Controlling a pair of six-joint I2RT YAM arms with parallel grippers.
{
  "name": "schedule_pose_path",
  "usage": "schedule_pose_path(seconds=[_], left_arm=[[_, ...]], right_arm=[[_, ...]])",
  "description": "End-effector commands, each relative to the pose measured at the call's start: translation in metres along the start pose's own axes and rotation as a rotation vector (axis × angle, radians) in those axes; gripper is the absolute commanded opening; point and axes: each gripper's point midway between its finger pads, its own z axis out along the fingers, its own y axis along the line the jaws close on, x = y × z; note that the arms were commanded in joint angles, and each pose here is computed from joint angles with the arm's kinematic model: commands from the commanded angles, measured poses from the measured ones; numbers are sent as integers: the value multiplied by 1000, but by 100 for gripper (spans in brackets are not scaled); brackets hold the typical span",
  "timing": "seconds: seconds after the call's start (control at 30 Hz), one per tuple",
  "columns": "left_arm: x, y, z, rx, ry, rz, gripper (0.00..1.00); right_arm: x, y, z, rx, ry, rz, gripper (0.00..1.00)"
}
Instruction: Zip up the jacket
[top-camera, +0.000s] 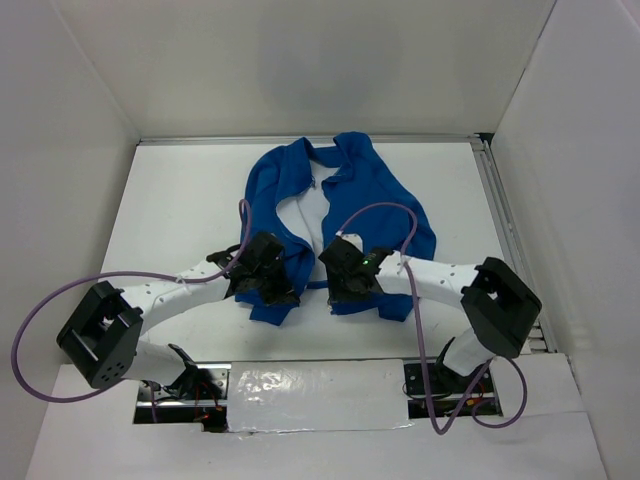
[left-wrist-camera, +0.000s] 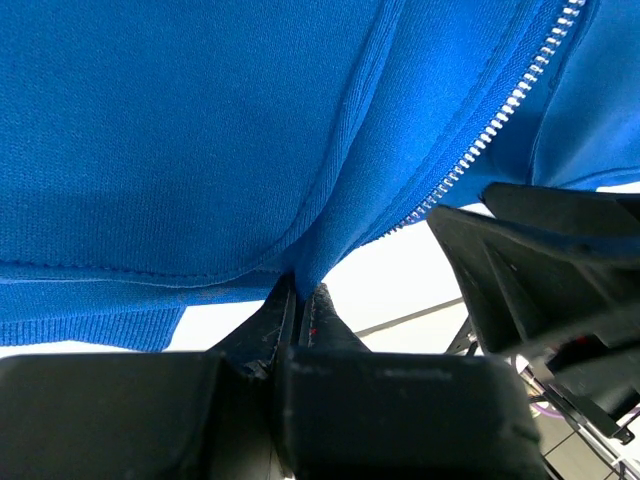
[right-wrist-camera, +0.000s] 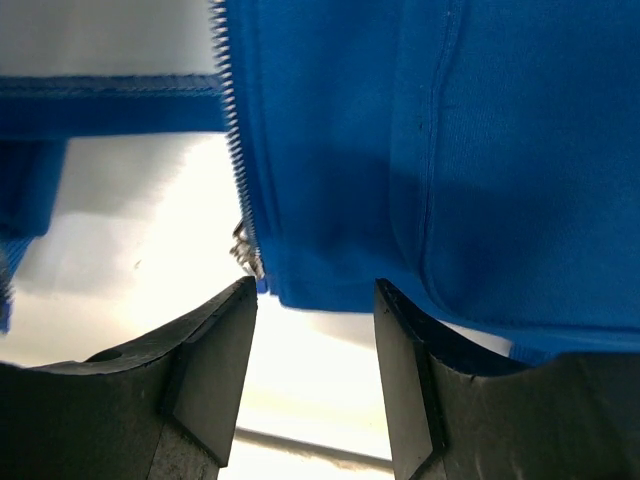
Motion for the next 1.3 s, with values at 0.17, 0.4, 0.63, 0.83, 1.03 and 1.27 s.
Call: schedule_pose_path(seconds=[0.17,0.4,0.63,0.83,1.03,1.27], left_arm=[[-1,-13,-11,52,-26,15,0],[-2,-11,-11,40,-32,10,0],[-6,-16,-15,41,-49,12,0],[-17,-32,-26,62,-88,40,0],[-32,-94,-60,295,-159,220,0],[-21,-143,-91,567,-179,428,0]], right_arm=[[8,2,33,47,23,25,57],[32,-2,50,69,99,41,57],[58,-17,66,150,180,66,13],[41,-18,53,126,85,102,0],[-46,8,-37,-125,-325,63,0],[-87,24,-134,-548,-625,81,0]])
